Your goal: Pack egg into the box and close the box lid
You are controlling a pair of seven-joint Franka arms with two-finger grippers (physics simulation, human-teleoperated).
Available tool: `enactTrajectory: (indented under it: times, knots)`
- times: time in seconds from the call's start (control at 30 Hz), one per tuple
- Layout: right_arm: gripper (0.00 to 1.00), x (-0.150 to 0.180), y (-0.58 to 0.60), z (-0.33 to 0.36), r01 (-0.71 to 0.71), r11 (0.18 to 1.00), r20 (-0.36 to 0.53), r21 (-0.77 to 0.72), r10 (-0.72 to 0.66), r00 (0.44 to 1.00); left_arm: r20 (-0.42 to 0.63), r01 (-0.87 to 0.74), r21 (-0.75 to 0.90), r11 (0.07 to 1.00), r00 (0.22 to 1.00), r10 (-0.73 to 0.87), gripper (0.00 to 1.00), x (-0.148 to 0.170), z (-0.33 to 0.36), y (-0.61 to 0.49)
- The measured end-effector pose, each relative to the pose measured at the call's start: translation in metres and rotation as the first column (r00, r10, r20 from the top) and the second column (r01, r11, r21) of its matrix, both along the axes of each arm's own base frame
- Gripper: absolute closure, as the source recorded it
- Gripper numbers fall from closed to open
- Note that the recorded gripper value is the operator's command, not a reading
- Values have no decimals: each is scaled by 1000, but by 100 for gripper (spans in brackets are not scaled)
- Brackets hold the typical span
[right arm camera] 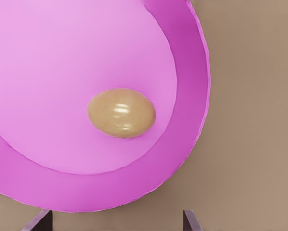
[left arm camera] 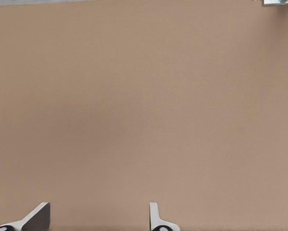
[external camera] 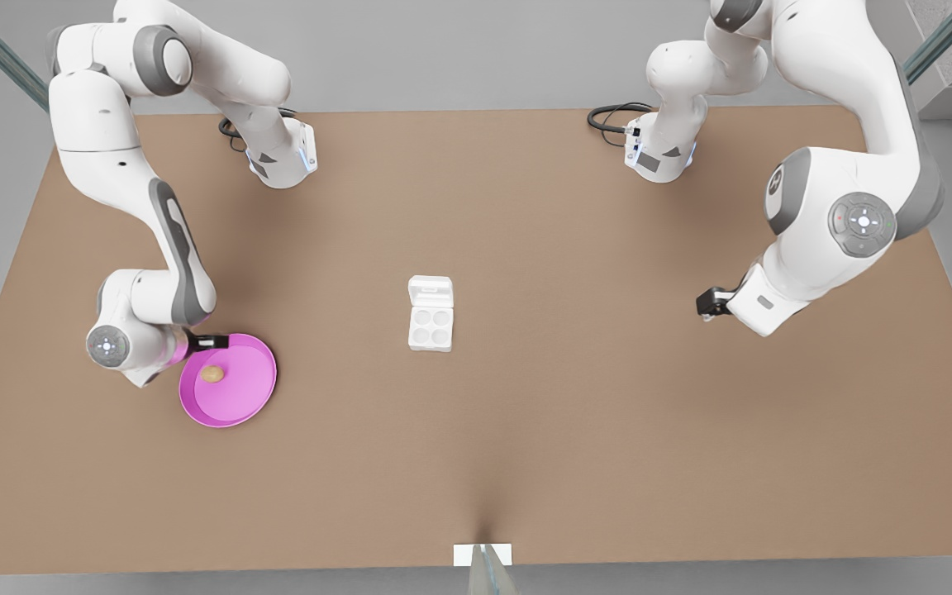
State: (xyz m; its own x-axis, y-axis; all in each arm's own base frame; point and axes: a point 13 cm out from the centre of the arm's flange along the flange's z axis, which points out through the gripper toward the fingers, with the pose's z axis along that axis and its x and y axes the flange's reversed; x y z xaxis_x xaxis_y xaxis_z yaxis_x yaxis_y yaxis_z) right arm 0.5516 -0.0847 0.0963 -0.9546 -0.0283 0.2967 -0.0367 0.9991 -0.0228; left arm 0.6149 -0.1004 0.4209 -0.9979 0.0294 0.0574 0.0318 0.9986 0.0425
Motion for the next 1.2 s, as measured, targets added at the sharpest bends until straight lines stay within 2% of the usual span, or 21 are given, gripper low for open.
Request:
enactTrajectory:
  times: [0.13, 0.3, 0.47, 0.5, 0.57, 0.63, 0.8, 0.97, 1.03, 1.2]
  knots:
    - [0, 35, 10, -6, 162, 987, 126, 11, -162, 979, 3, -6, 9, 1000, 1000, 6, 0, -1, 2, -2]
    - [0, 49, 21, 44, 343, 939, 210, -13, -333, 919, 8, -9, 15, 1000, 1000, 9, 0, -2, 4, -6]
    - [0, 40, 23, 52, 582, 812, 214, -36, -563, 798, 9, -17, 21, 1000, 1000, 17, 0, -2, 3, -7]
    - [0, 35, 21, 45, 629, 776, 204, -44, -609, 766, 9, -19, 22, 1000, 1000, 19, 0, -1, 3, -7]
    - [0, 0, 9, 26, 723, 688, 190, -65, -703, 686, 10, -23, 23, 999, 1000, 23, 0, -1, 4, -7]
    - [0, -7, 12, 21, 790, 612, 203, -50, -768, 608, 11, -25, 24, 999, 1000, 25, 0, -2, 4, -7]
    - [0, -10, 4, 18, 875, 481, 228, -63, -846, 482, 11, -31, 23, 999, 999, 31, 0, -1, 2, -9]
    - [0, -17, -3, 16, 909, 407, 249, -93, -874, 417, 14, -38, 24, 999, 999, 37, 0, -1, 3, -8]
    - [0, -18, 1, -5, 921, 378, 231, -92, -892, 389, 13, -39, 24, 999, 999, 39, 0, -1, 2, -8]
    - [0, -9, -7, -23, 961, 274, 242, -49, -930, 277, 13, -42, 23, 999, 999, 42, 0, 0, 1, -9]
